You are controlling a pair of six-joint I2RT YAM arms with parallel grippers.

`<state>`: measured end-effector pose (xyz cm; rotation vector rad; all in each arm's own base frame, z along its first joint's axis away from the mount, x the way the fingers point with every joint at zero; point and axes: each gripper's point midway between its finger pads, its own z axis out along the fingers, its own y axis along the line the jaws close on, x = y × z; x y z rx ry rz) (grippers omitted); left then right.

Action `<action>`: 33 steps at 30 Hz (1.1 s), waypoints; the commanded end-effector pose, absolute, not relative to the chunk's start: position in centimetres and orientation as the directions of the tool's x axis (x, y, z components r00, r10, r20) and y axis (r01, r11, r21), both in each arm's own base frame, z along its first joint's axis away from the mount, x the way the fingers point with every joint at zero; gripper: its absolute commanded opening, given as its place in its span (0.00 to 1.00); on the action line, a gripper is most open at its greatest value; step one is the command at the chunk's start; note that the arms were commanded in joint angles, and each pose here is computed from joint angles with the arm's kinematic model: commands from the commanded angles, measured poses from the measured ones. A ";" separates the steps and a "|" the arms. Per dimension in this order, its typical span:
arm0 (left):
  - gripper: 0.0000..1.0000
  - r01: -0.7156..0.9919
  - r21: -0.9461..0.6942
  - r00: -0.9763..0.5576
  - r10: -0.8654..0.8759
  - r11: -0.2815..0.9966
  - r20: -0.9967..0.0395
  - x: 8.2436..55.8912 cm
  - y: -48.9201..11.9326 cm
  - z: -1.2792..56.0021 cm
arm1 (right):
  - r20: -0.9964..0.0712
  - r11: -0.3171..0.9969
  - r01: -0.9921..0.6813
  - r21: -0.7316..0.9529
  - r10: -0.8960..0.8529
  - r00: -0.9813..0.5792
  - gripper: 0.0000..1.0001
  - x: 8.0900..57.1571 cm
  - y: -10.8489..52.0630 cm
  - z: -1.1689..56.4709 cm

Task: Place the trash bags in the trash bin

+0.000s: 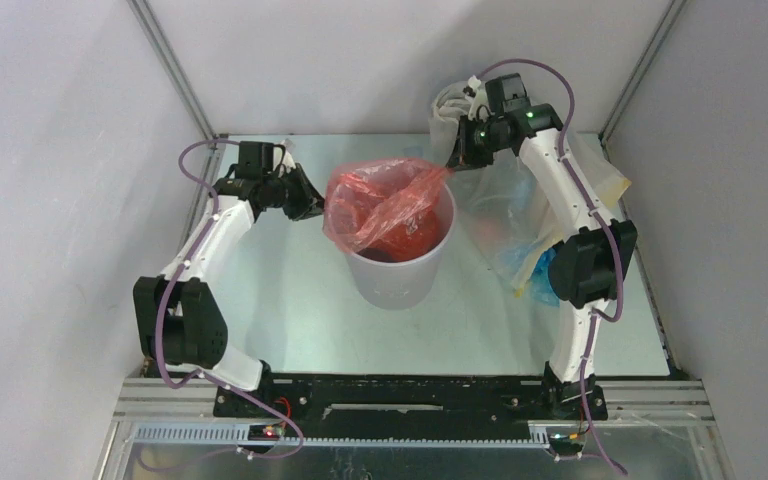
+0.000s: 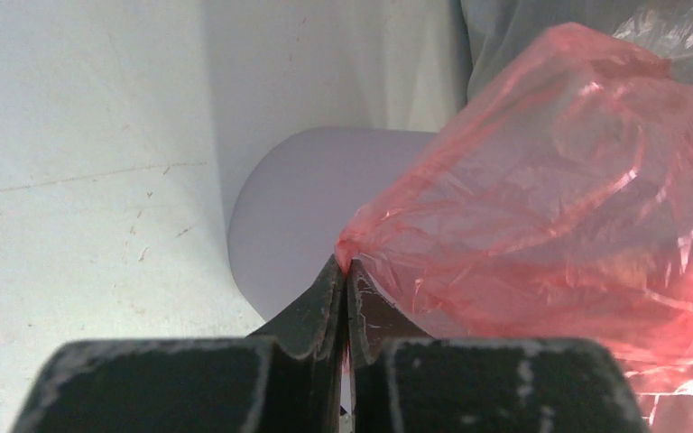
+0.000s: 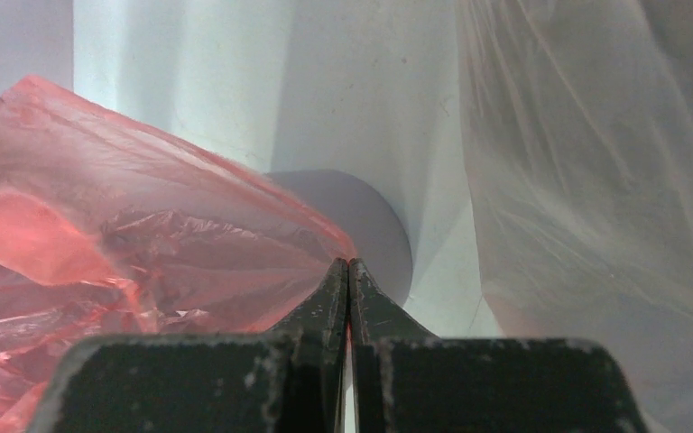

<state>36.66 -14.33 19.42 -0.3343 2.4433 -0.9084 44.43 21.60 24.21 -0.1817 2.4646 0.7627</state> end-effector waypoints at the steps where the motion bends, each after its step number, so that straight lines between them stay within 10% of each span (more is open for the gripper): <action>1: 0.07 -0.021 -0.682 -0.871 -0.348 0.731 -0.346 34.8 -15.3 19.1 | -0.532 0.825 -0.291 0.485 0.015 -0.847 0.00 42.7 21.1 24.3; 10: 0.08 0.007 -0.684 -0.891 -0.306 0.729 -0.335 33.0 -16.4 18.5 | -0.540 0.848 -0.268 0.457 0.025 -0.842 0.05 41.8 19.9 25.3; 24: 0.09 0.046 -0.683 -0.866 -0.312 0.729 -0.391 33.0 -16.2 20.5 | -0.668 0.895 -0.179 0.409 0.160 -0.727 0.63 39.2 17.9 35.2; 30: 0.09 0.046 -0.680 -0.868 -0.308 0.731 -0.389 33.0 -16.2 20.2 | -0.556 0.843 0.020 0.538 0.372 -0.743 0.67 34.8 21.2 37.6; 33: 0.09 0.047 -0.679 -0.869 -0.306 0.733 -0.390 32.9 -16.2 20.2 | -0.515 0.815 0.100 0.572 0.450 -0.730 0.85 33.0 23.2 37.9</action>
